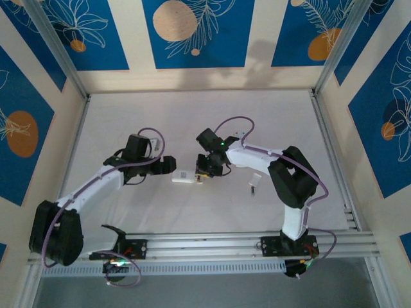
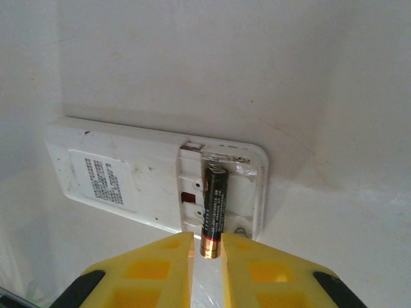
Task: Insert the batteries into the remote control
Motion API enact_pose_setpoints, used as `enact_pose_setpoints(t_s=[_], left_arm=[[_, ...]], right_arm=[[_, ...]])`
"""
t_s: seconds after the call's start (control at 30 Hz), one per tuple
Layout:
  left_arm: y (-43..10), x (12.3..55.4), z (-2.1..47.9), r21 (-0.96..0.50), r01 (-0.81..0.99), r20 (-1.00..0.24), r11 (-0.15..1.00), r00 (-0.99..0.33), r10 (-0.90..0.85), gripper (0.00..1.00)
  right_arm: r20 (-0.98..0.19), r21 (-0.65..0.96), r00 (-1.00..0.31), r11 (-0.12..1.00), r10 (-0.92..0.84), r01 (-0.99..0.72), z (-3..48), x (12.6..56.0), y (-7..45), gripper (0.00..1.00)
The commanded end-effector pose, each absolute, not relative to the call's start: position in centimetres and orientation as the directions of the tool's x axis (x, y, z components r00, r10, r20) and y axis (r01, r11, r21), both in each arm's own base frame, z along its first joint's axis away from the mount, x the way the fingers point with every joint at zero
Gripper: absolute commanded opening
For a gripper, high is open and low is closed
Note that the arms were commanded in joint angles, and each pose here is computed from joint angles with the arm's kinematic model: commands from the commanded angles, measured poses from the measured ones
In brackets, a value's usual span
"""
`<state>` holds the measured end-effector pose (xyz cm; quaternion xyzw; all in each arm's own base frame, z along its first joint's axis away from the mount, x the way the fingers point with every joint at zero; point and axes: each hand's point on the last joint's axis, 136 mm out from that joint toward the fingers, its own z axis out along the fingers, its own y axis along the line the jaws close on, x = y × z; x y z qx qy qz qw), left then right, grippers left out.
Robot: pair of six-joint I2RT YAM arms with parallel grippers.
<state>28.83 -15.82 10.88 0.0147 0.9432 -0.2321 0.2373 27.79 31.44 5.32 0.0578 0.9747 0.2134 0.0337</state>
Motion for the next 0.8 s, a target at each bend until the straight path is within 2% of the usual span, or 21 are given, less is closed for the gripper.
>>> enact_pose_setpoints(t_s=[0.0,0.7,0.77], left_arm=[[-16.2,29.1,10.4,-0.482,0.104,-0.419,0.87,-0.9,-0.125,0.89],[-16.4,29.3,7.2,-0.505,0.069,-0.352,0.86,-0.926,-0.132,0.89],[-16.6,29.3,6.9,-0.512,0.068,-0.342,0.856,-0.931,-0.13,0.86]], right_arm=[[-0.004,0.435,-0.992,0.893,0.13,0.115,4.5,27.5,32.1,0.19],[0.033,0.413,-0.993,0.903,0.117,0.12,3.0,26.7,32.3,0.17],[0.036,0.407,-0.993,0.905,0.116,0.12,2.8,26.7,32.3,0.16]])
